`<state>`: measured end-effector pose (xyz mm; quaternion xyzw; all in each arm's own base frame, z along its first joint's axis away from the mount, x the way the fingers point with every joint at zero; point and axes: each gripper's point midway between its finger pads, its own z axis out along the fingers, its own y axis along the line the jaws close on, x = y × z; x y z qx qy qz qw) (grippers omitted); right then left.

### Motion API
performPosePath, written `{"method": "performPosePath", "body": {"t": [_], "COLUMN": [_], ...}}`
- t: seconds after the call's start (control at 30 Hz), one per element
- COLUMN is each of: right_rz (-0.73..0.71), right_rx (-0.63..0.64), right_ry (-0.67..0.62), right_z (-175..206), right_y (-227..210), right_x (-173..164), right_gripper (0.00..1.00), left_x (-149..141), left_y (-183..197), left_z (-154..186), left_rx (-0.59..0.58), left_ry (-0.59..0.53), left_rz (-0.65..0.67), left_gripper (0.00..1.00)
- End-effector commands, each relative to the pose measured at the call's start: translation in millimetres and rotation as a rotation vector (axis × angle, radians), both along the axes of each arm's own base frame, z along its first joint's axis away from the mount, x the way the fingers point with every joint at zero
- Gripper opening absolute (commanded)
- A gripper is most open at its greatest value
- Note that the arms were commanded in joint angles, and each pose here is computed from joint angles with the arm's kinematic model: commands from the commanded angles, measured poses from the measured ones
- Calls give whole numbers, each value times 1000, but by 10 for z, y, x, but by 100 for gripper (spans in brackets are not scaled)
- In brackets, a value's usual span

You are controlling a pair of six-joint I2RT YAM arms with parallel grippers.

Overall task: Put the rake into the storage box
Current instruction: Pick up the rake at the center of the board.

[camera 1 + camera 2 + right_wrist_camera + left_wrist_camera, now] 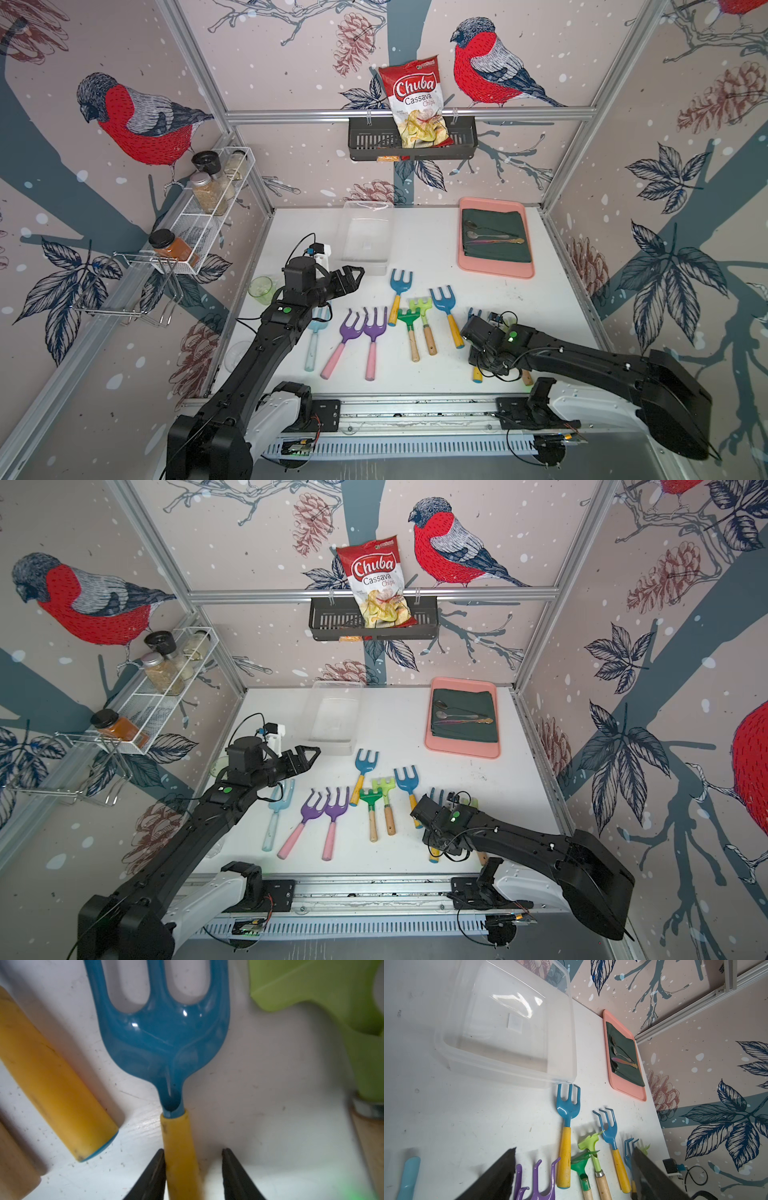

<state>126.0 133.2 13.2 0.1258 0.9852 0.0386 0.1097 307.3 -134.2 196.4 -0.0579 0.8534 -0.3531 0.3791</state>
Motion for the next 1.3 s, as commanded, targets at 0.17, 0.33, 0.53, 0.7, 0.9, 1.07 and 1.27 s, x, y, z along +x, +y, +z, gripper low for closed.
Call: {"method": "performPosePath", "body": {"t": [0.17,0.33,0.53,0.7,0.9,1.07,1.27], "right_rz": [42,37,25,25,36,65,85], "right_rx": [26,92,78,45,39,40,52], "right_ry": [-50,-130,-108,-54,-12,1,-27], "right_z": [149,387,383,218,0,-51,101], "right_y": [70,152,87,32,15,47,110], "right_x": [77,191,166,87,25,19,87], "right_gripper": [35,28,38,43,39,32,24], "left_x": [-3,-8,-5,-12,-26,-29,-18], "left_y": [-210,-380,-501,-557,-653,-770,-887], "left_z": [81,116,95,58,4,6,59], "left_rx": [-31,-57,-57,-52,-46,-43,-89], "left_ry": [-14,-13,-3,9,29,34,37], "left_rz": [-52,-92,-118,-130,-151,-177,-190], "left_gripper": [84,83,83,83,81,79,77]}}
